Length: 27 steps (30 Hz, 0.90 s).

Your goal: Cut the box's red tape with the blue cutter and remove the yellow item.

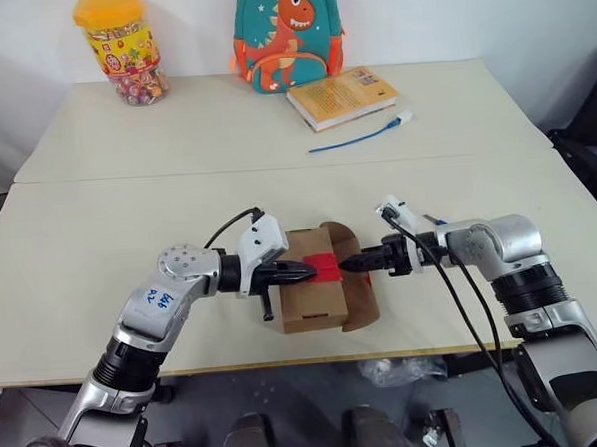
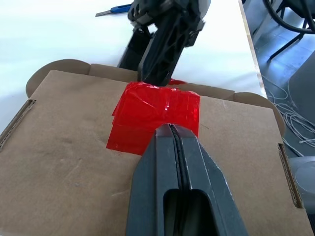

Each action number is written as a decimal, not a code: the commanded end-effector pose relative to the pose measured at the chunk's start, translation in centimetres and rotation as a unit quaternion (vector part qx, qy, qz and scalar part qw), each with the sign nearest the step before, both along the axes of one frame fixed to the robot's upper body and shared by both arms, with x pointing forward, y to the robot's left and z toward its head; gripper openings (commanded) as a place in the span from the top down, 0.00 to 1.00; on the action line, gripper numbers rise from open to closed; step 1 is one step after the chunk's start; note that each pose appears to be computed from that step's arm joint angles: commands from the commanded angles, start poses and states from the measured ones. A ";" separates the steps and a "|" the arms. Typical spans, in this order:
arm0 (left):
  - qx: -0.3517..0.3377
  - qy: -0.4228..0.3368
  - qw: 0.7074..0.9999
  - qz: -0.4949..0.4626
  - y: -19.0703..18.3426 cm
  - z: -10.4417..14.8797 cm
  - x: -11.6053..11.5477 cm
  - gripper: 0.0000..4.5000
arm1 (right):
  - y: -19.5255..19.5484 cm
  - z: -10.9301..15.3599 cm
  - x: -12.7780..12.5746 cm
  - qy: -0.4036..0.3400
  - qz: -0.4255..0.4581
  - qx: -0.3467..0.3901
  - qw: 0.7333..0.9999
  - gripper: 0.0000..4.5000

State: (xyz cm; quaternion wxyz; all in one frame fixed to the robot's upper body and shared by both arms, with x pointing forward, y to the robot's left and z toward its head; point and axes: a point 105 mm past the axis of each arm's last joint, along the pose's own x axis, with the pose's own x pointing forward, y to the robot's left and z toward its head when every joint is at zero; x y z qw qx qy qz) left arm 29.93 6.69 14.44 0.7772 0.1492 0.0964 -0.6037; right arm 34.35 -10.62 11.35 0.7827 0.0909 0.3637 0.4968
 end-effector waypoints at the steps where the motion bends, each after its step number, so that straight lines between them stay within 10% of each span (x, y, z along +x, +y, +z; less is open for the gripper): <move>1: 0.024 0.035 0.999 0.013 0.6 -2.0 -0.3 1.00 | 1.4 -2.9 -1.9 0.082 0.030 -0.011 0.996 0.53; 8: 0.025 0.034 0.999 0.016 0.8 -1.9 -0.3 1.00 | 1.4 -4.4 -1.9 0.126 0.023 -0.035 0.991 0.53; 15: 0.023 0.028 0.999 0.020 0.8 -2.0 -0.3 1.00 | 0.6 -5.0 -1.4 0.145 -0.006 -0.065 0.987 0.98; 27: -0.055 -0.031 0.998 -0.006 -2.1 -1.2 -0.1 1.00 | -2.3 1.9 -1.6 0.154 -0.057 -0.064 0.984 0.99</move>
